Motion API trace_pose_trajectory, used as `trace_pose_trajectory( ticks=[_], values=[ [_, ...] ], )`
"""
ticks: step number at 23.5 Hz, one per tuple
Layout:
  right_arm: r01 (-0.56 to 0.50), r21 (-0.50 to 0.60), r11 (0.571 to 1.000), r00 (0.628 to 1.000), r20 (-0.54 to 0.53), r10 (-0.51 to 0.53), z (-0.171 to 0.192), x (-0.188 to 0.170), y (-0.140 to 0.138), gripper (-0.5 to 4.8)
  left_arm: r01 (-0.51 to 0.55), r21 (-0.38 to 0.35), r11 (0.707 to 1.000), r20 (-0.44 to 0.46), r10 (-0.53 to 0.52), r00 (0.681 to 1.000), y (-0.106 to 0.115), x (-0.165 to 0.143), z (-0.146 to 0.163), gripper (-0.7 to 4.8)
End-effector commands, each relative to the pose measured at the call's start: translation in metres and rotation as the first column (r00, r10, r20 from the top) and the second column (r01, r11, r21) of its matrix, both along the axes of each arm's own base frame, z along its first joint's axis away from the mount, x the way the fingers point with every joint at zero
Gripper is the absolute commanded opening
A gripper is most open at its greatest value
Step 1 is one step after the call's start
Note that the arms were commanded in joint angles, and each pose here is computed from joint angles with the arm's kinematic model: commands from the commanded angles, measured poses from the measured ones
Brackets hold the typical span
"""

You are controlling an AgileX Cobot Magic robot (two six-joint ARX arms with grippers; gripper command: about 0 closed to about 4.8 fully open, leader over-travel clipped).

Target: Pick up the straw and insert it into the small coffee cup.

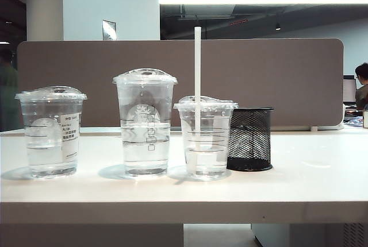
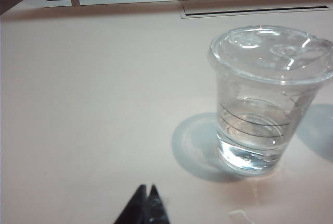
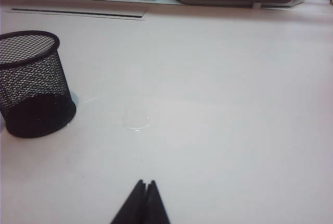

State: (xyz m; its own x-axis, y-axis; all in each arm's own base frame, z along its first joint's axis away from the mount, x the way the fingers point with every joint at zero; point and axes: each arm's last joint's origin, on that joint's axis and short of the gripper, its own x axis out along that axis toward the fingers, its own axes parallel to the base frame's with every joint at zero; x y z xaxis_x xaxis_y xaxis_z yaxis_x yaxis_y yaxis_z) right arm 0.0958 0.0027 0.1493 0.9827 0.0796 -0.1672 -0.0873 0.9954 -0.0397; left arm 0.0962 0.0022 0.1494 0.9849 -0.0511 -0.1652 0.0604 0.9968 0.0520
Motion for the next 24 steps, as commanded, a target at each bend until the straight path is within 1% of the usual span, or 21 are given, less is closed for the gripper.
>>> trace_pose_trajectory(
  ticks=[1,6,8,10,11,24],
  values=[
    [0.001,0.001,1.000,1.000,0.008,-0.001,-0.0010,0.0005,0.0000,-0.08,0.004,-0.003,1.000,0.009,-0.004,1.000,-0.0002,0.0001,0.0012,-0.04],
    [0.001,0.001,1.000,1.000,0.008,-0.001,-0.0010,0.0005,0.0000,-0.08,0.005,-0.002,1.000,-0.003,-0.005,1.000,-0.0002,-0.0001,0.0001,-0.04],
    [0.001,0.001,1.000,1.000,0.008,-0.001,-0.0010,0.0005,0.0000,-0.08,-0.024,-0.009,1.000,-0.005,0.024,1.000,0.0006,-0.0001,0.0000,-0.04],
    [0.001,0.001,1.000,1.000,0.008,-0.001,-0.0010,0.0005,0.0000,-0.08,-0.084,-0.071,0.994,-0.021,0.082,0.996,0.0021,-0.0003,-0.0009,-0.04],
    [0.001,0.001,1.000,1.000,0.008,-0.001,-0.0010,0.0005,0.0000,-0.08,-0.101,-0.085,0.991,-0.022,0.100,0.995,0.0025,-0.0003,-0.0009,-0.05],
    [0.001,0.001,1.000,1.000,0.008,-0.001,-0.0010,0.0005,0.0000,-0.08,-0.108,-0.088,0.990,-0.022,0.106,0.994,0.0027,-0.0004,-0.0009,-0.04]
  ],
)
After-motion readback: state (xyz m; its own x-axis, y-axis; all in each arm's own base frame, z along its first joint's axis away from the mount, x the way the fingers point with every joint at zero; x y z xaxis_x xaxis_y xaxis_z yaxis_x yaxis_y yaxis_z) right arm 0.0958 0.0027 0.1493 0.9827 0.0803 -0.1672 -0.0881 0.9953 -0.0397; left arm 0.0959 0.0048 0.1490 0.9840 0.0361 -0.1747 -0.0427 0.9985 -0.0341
